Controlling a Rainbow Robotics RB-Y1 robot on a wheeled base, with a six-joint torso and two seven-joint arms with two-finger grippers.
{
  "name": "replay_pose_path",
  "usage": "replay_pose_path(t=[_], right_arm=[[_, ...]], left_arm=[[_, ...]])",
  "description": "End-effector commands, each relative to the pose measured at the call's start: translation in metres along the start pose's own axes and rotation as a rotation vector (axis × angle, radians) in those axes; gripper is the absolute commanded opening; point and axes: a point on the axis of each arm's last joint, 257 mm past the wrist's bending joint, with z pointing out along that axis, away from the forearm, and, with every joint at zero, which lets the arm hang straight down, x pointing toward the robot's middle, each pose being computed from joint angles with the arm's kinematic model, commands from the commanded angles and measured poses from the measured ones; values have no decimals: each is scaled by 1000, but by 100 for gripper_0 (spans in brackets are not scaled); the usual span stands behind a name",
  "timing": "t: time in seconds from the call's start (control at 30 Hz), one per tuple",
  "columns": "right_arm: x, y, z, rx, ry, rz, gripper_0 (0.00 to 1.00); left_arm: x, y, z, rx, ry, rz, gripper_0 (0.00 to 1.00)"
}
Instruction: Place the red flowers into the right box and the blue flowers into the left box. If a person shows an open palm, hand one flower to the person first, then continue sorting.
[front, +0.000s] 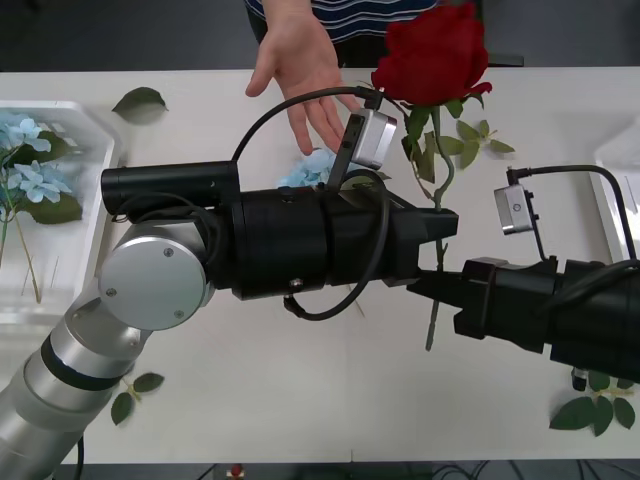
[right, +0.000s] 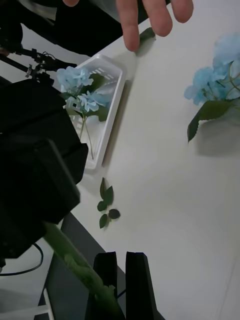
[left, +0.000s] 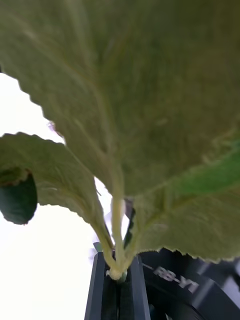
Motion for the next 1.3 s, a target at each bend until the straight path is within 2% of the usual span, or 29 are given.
replay_pose_path(t=[0.03,0.13,0.2,0.27,0.3,0.37,0.4,0.5,0.53,0.73,0.9,1.07,1.2,1.3], right_arm=[[-6,-5,-6,24,-2,3,0],[-8,-6,-6,27,-8,4,0],[-8,-7,-7,32,-6,3,0],[-9,-8,-8,36,-6,-1,0],[-9,-9,-9,39,-7,3,0],[-10,-10,-10,43,-9,1,0],[-12,-11,-11,47,-10,-1,0],[-17,-16,-15,64,-16,-9,0],[-22,-20,-18,75,-23,-14,0],[-74,-50,-57,178,-71,-60,0],[-113,-58,-113,180,-41,20,0],[-143,-57,-164,171,28,22,0],[-166,-55,-173,162,43,-6,0],[-191,-59,-162,184,8,-58,0]], left_arm=[[-13,-17,-2,31,-18,18,0],[-13,-19,-2,38,-19,12,1],[-13,-19,-2,41,-19,8,23],[-13,-21,-2,49,-19,1,39],[-13,-22,-2,50,-18,-2,54],[-14,-22,-2,53,-20,-7,71],[-14,-22,-2,53,-20,-7,84],[-14,-22,-2,53,-20,-7,98],[-14,-22,-2,53,-20,-7,100],[-14,-22,-2,53,-20,-7,100],[-10,-25,-1,69,-9,-40,100],[-14,-33,-3,103,-14,-67,100],[-11,-26,-5,81,-1,-46,100],[-3,-14,-9,40,46,-15,100]])
